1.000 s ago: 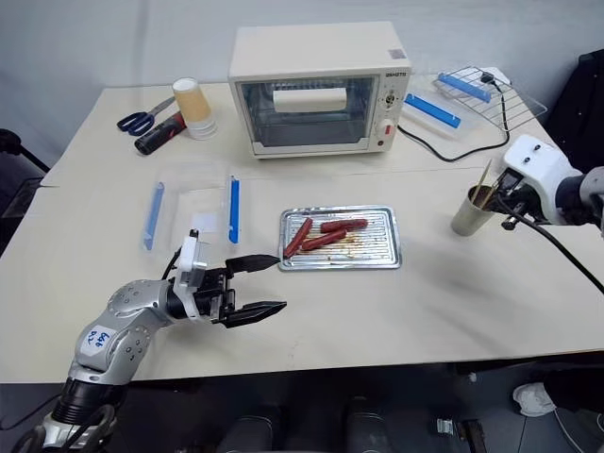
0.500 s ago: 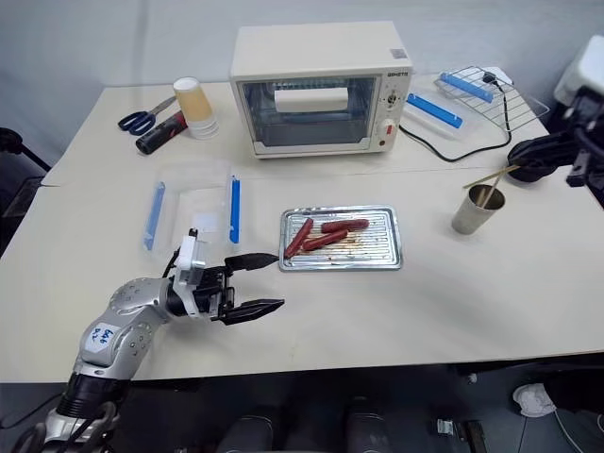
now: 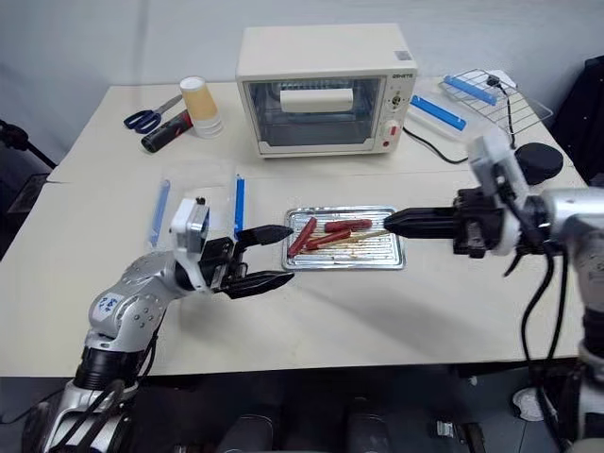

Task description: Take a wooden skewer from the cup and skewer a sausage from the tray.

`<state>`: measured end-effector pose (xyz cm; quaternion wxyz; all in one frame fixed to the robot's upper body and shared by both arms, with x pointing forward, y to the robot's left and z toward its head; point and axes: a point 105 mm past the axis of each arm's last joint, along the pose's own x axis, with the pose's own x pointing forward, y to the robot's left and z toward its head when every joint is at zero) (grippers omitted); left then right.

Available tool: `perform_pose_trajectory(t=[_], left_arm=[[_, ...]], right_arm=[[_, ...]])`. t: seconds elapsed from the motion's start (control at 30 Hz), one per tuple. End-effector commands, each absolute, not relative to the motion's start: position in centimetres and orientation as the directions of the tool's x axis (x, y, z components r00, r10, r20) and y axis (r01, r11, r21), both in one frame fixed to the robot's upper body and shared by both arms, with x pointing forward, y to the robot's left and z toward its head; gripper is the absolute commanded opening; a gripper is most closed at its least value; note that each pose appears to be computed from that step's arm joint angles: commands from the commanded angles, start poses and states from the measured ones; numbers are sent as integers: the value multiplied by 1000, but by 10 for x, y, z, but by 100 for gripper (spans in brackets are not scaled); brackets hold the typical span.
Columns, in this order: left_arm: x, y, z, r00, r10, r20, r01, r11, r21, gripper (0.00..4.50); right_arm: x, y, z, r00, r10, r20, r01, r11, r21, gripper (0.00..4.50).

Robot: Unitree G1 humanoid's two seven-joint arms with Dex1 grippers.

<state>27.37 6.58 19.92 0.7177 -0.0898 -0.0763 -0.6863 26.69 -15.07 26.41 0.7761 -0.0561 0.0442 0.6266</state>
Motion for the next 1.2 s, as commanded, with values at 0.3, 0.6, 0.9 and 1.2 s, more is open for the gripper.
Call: perform_pose_trajectory(t=[0.3, 0.6, 0.9, 1.2], left_arm=[[266, 45, 213, -33, -959, 282, 999, -39, -15, 450], [263, 43, 208, -45, -955, 293, 997, -64, -53, 329], [261, 39, 212, -31, -939, 342, 995, -62, -80, 66], [259, 42, 215, -24, -937, 349, 994, -61, -94, 1]], right_arm=[[249, -124, 268, 109, 993, -34, -994, 109, 19, 3], [241, -121, 273, 93, 996, 17, -994, 91, 65, 0], [241, -119, 267, 109, 994, 11, -991, 108, 81, 0], [244, -122, 255, 128, 992, 0, -984, 127, 122, 0]])
